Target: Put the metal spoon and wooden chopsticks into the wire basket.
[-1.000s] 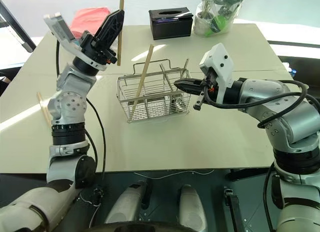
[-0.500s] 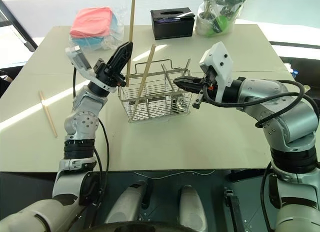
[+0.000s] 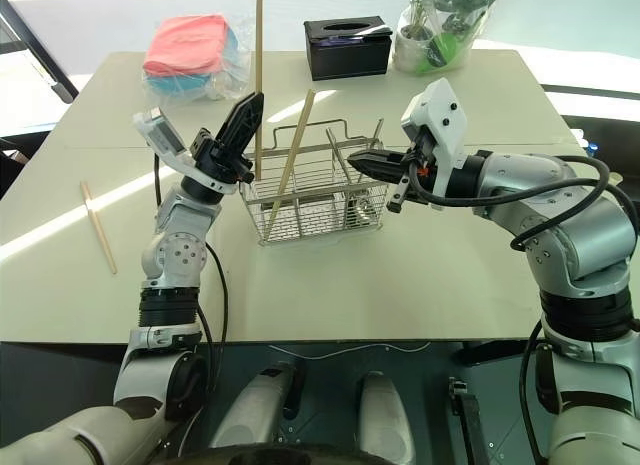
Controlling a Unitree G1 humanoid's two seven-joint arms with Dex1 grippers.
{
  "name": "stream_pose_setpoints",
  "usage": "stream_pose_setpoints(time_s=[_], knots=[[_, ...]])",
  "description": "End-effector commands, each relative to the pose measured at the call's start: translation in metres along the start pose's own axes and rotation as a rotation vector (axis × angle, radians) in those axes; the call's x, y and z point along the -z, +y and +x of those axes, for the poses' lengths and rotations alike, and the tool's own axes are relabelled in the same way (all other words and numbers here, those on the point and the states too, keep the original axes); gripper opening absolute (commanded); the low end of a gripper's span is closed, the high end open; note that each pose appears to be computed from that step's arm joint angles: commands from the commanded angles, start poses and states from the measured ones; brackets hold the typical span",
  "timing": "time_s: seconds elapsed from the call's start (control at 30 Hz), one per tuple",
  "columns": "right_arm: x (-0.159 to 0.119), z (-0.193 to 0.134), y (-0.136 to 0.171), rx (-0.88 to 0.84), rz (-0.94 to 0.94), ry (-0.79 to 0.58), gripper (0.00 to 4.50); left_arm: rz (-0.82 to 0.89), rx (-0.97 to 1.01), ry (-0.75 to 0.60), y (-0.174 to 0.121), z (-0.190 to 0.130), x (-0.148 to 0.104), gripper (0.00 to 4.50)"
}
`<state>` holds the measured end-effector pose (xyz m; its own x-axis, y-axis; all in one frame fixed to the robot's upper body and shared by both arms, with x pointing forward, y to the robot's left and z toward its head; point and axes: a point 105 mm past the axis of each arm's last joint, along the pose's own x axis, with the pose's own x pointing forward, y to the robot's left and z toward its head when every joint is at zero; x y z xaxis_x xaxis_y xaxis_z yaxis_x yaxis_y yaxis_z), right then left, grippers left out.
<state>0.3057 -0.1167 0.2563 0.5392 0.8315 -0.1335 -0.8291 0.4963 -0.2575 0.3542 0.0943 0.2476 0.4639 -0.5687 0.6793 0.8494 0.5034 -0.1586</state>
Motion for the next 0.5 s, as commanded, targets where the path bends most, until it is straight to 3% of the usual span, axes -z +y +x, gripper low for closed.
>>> stream_pose_setpoints(time_s=[0.03,0.07,0.1,0.37,0.5], knots=[[-0.015,-0.004,-0.003,0.016,-0.058,-0.031,0.00,-0.024,0.042,0.030,-0.009,0.003,0.008,0.03],[-0.015,-0.004,-0.003,0.017,-0.058,-0.031,0.00,-0.024,0.039,0.034,-0.009,0.002,0.008,0.03],[-0.015,-0.004,-0.003,0.018,-0.058,-0.032,0.00,-0.025,0.037,0.039,-0.008,0.001,0.008,0.86],[-0.014,-0.003,-0.005,0.023,-0.057,-0.033,0.00,-0.006,0.018,0.036,-0.003,0.001,0.003,4.47],[-0.014,-0.003,-0.005,0.024,-0.058,-0.034,0.00,0.007,0.015,0.020,-0.002,0.002,-0.002,4.47]])
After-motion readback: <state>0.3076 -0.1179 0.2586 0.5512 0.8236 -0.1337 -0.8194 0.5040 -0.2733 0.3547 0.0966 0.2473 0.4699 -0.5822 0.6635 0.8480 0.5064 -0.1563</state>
